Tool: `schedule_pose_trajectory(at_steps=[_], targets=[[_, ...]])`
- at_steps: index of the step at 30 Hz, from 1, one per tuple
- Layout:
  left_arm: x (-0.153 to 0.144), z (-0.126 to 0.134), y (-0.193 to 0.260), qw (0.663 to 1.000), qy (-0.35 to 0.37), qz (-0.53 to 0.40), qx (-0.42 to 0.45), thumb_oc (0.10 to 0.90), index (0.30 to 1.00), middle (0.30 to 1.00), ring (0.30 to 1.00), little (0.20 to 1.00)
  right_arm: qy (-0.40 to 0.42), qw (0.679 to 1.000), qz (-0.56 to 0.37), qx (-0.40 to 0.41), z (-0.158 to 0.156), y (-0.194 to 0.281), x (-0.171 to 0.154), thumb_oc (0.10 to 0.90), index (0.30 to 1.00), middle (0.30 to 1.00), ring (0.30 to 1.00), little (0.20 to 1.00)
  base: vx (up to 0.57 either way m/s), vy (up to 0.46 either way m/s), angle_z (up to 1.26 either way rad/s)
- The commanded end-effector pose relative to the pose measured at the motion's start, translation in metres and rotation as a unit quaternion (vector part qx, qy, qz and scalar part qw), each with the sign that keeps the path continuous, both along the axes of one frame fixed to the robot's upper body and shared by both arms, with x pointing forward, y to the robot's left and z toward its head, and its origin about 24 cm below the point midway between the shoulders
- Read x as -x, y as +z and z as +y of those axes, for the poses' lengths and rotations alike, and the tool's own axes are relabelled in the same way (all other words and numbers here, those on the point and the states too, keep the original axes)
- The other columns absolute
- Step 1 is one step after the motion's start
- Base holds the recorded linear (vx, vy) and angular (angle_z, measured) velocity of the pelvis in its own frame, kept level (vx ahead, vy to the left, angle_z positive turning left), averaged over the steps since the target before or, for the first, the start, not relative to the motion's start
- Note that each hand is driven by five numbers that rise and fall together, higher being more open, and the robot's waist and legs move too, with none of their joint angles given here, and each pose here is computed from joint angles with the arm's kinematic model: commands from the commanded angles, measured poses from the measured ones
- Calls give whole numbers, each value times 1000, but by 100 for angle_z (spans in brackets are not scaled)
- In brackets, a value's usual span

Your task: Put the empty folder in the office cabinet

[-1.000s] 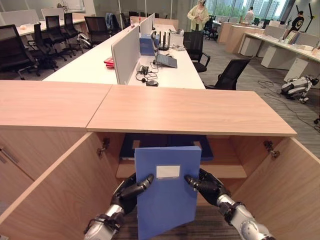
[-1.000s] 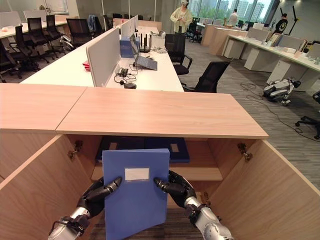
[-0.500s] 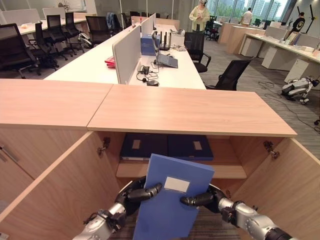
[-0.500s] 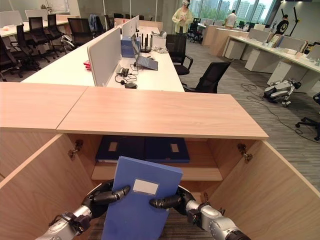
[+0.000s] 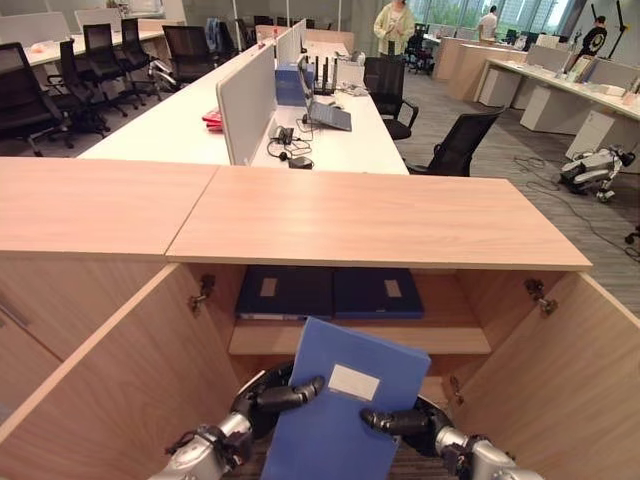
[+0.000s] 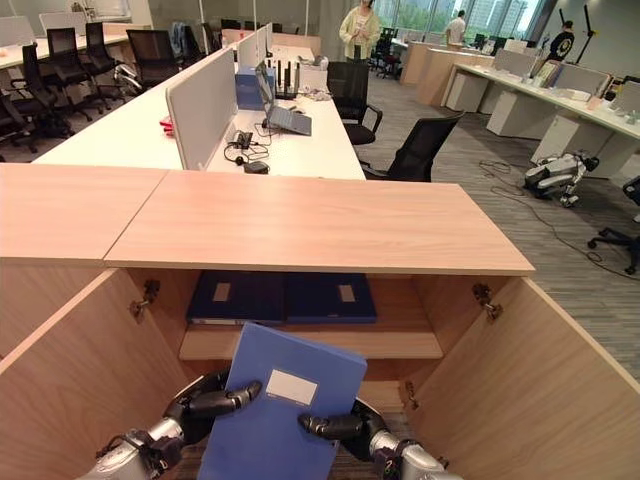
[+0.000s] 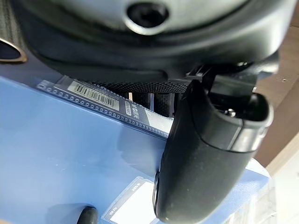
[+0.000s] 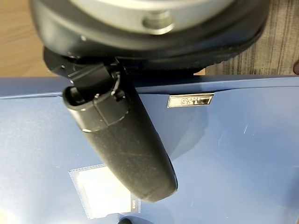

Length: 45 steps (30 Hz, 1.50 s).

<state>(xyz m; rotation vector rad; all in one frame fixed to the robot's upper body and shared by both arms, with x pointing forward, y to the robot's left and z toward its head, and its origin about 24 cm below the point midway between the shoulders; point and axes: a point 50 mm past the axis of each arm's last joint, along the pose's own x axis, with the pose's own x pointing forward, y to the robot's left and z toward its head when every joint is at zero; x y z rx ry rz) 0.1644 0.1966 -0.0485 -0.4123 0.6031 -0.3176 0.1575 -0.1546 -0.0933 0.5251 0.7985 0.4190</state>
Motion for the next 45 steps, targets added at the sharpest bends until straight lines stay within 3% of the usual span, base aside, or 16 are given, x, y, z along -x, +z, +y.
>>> schedule_pose_trajectory(at_steps=[1, 2, 3, 4, 7, 12, 13, 14, 15, 17, 19, 24, 30, 34, 39, 45], targets=[[-48, -148, 89, 924, -149, -215, 280, 800, 900, 900, 900, 900, 106, 898, -113, -412, 189, 106, -26, 400, 300, 300, 300, 300, 44, 10, 1], [-51, -136, 76, 940, -131, -203, 241, 800, 900, 900, 900, 900, 48, 894, -94, -435, 186, 106, -30, 400, 300, 300, 300, 300, 0, 0, 0], [-50, -135, 76, 940, -132, -203, 239, 800, 900, 900, 900, 900, 47, 894, -94, -435, 186, 106, -30, 400, 300, 300, 300, 300, 0, 0, 0], [-51, -113, 55, 962, -110, -183, 171, 800, 900, 900, 900, 900, -18, 891, -87, -446, 176, 104, -39, 400, 300, 300, 300, 300, 0, 0, 0], [-49, -97, 39, 975, -89, -155, 128, 800, 900, 900, 900, 900, -66, 890, -75, -444, 167, 98, -44, 400, 300, 300, 300, 300, 11, 4, 1], [-31, -38, -17, 999, 21, -35, 11, 800, 900, 900, 900, 900, -169, 890, -81, -415, 132, 86, -61, 400, 300, 300, 300, 300, 0, 0, 0], [-20, -15, -38, 996, 81, 21, -30, 800, 900, 900, 900, 900, -213, 879, -93, -417, 119, 89, -71, 400, 300, 300, 300, 300, 0, 0, 0], [-21, -14, -38, 996, 81, 20, -31, 800, 900, 900, 900, 900, -213, 879, -94, -417, 119, 90, -71, 400, 300, 300, 300, 300, 0, 0, 0], [-4, 6, -59, 985, 136, 82, -68, 800, 900, 900, 900, 900, -259, 857, -101, -433, 108, 94, -78, 400, 300, 300, 300, 300, 0, 0, 0], [3, 11, -66, 979, 156, 104, -75, 800, 900, 900, 900, 900, -284, 844, -108, -442, 101, 97, -83, 400, 300, 300, 300, 300, -17, 5, 5], [29, 24, -83, 958, 215, 165, -94, 800, 900, 900, 900, 900, -339, 808, -122, -467, 86, 105, -89, 400, 300, 300, 300, 300, -3, 6, 11], [58, 35, -100, 927, 271, 234, -109, 800, 900, 900, 900, 900, -377, 798, -112, -457, 76, 99, -92, 400, 300, 300, 300, 300, 1, 2, 5], [82, 42, -110, 899, 307, 289, -116, 800, 900, 900, 900, 900, -397, 835, -61, -377, 63, 60, -81, 400, 300, 300, 300, 300, 0, 1, 1], [98, 47, -114, 884, 316, 318, -130, 800, 900, 900, 900, 900, -433, 815, -50, -382, 53, 53, -82, 400, 300, 300, 300, 300, 0, 0, 0], [104, 47, -115, 880, 315, 329, -134, 800, 900, 900, 900, 900, -443, 804, -60, -391, 49, 59, -84, 400, 300, 300, 300, 300, 0, 0, 0], [95, 44, -114, 886, 314, 315, -128, 800, 900, 900, 900, 900, -418, 827, -69, -371, 52, 61, -87, 400, 300, 300, 300, 300, -2, 14, -2]])
